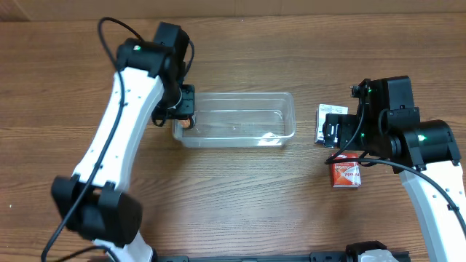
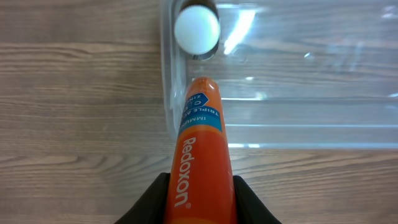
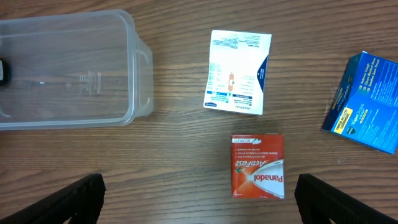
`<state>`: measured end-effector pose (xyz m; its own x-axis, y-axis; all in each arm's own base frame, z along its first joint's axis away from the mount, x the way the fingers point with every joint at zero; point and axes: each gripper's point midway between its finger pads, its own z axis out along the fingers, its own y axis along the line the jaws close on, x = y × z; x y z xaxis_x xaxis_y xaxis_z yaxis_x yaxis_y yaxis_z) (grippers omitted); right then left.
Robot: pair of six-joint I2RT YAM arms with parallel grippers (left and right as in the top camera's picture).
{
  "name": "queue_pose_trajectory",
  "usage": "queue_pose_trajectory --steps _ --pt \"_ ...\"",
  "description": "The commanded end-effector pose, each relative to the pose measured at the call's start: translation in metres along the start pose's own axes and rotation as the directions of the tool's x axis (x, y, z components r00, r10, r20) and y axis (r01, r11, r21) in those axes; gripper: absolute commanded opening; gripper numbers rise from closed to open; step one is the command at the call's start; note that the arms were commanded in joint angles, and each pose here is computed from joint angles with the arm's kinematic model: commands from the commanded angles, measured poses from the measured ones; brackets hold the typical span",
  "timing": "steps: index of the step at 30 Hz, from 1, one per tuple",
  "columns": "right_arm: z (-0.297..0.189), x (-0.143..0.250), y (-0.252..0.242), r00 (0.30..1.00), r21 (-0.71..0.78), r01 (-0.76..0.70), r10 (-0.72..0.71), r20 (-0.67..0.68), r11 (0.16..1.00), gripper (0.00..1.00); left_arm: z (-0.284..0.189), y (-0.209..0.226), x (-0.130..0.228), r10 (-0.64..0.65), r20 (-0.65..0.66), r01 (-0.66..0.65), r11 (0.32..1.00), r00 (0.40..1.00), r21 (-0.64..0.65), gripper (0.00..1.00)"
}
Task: Pack container
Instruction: 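Grasp the orange Redoxon tube and place it in the container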
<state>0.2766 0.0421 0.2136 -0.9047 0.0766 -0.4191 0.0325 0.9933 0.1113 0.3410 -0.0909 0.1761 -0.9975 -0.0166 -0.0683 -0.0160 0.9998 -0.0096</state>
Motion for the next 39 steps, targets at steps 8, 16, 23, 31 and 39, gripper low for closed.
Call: queue_pose_trajectory --steps 8,16,23,31,39 --pt "-0.010 -0.009 0.000 0.999 0.003 -0.003 0.002 0.043 1.000 1.00 0.053 -0.005 0.007 -0.005 -0.084 0.005 1.000 0.996 0.003 0.04" --pt "-0.010 -0.010 0.000 0.999 0.003 -0.003 0.002 0.044 1.000 1.00 0.084 -0.003 0.014 -0.007 -0.103 0.006 1.000 0.995 -0.004 0.04" --pt "-0.010 -0.009 0.000 0.999 0.004 -0.003 0.002 0.042 1.000 1.00 0.084 -0.004 0.010 -0.006 -0.089 0.006 1.000 0.996 0.001 0.17" --pt "-0.010 -0.009 0.000 0.999 0.003 -0.003 0.002 0.041 1.000 1.00 0.084 -0.004 0.011 -0.006 -0.092 0.007 1.000 0.996 0.004 0.56" --pt "-0.010 -0.009 0.000 0.999 0.003 -0.003 0.002 0.041 1.000 1.00 0.084 -0.004 0.011 -0.006 -0.092 0.006 1.000 0.996 0.003 0.59"
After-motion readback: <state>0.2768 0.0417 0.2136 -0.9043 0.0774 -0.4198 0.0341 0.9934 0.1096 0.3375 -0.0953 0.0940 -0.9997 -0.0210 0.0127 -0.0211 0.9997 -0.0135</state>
